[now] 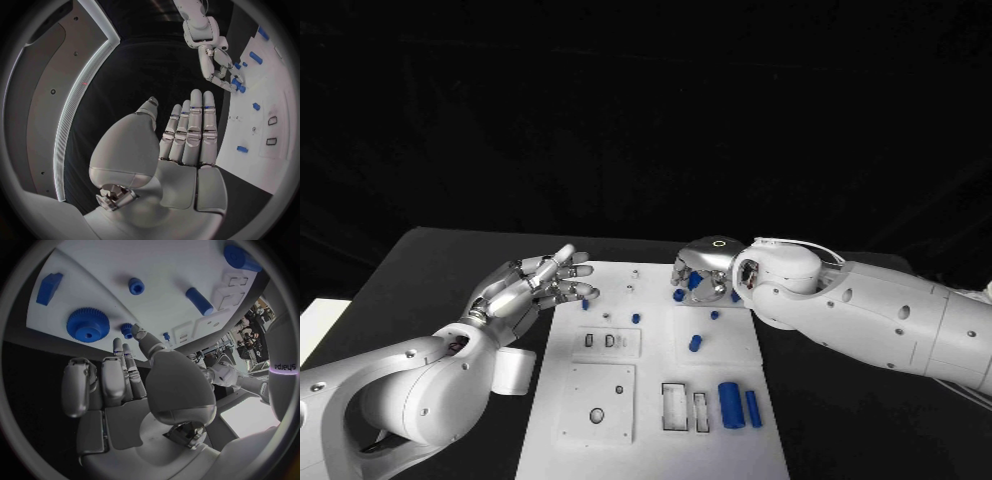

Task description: Assemble the parts on the task board

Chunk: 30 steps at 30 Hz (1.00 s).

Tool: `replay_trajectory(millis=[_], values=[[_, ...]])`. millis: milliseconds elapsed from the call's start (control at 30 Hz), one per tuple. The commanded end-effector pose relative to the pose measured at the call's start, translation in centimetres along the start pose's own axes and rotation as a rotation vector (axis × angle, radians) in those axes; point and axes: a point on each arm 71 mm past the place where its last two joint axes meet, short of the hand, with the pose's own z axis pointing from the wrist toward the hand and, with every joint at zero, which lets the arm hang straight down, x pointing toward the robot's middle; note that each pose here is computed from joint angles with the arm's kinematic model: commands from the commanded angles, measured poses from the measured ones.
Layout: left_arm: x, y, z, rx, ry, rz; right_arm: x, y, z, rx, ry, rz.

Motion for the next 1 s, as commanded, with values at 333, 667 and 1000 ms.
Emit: replay_trajectory(millis=[333, 667, 1000], values=[[0.31, -0.06, 0.00, -0.003, 0.025, -0.017, 0.50, 0.03, 0.45, 0.004, 0.019, -0.024], [0.35, -0.03, 0.01, -0.010, 0.028, -0.018, 0.77, 0.03, 0.74, 0.003, 0.030, -0.016], [0.26, 0.02, 0.05, -0.017, 0.025, -0.016, 0.46, 0.26, 0.62, -0.012, -0.020, -0.005]])
